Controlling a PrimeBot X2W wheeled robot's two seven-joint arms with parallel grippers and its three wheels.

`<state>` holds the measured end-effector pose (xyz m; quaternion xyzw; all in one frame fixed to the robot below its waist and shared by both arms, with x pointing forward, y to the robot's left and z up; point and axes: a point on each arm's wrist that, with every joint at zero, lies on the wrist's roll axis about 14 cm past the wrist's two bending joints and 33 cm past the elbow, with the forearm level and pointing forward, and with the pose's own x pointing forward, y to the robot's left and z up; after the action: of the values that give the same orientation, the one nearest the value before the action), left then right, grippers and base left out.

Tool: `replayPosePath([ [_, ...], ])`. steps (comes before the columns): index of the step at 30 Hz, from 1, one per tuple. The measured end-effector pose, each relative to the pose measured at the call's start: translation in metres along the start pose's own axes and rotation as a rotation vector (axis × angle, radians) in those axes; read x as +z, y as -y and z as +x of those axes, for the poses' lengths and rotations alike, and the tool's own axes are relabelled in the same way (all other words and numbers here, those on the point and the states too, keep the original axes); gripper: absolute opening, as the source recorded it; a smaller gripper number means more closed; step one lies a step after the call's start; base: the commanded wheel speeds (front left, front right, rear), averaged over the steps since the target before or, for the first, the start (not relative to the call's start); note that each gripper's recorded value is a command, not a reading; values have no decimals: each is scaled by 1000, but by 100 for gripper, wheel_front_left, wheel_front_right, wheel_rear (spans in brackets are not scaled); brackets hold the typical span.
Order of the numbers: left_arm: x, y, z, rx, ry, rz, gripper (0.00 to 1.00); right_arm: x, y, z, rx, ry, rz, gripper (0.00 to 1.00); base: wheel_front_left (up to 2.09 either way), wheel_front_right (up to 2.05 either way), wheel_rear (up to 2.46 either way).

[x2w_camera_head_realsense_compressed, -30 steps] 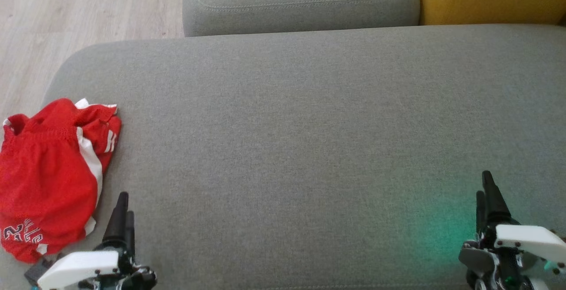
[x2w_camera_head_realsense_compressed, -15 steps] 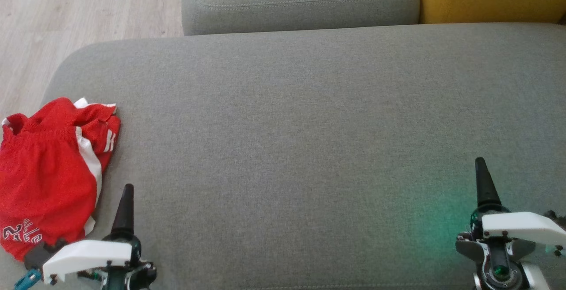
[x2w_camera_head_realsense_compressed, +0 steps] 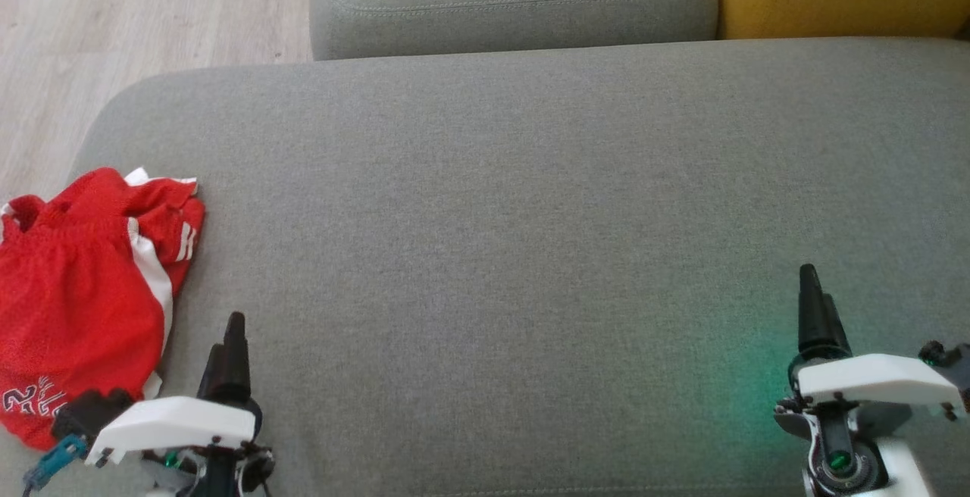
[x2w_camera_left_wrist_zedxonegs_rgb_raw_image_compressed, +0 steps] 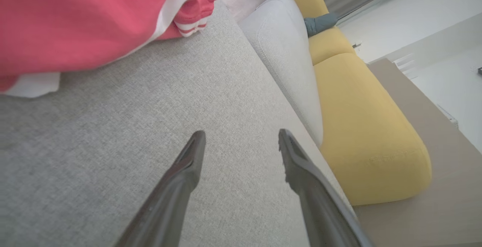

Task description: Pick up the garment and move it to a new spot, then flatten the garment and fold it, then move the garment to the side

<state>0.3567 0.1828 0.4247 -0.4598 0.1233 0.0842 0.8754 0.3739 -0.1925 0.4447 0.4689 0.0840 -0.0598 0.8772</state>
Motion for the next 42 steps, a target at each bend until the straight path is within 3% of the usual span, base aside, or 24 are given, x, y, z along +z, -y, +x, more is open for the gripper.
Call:
replayPosePath([
  [23,3,4,6,26,35,306,100,5,-11,9,32,29,-289,100,0,0,0],
  [42,6,18,11,0,90,593,100,-7,-39,16,135,26,-570,100,0,0,0],
])
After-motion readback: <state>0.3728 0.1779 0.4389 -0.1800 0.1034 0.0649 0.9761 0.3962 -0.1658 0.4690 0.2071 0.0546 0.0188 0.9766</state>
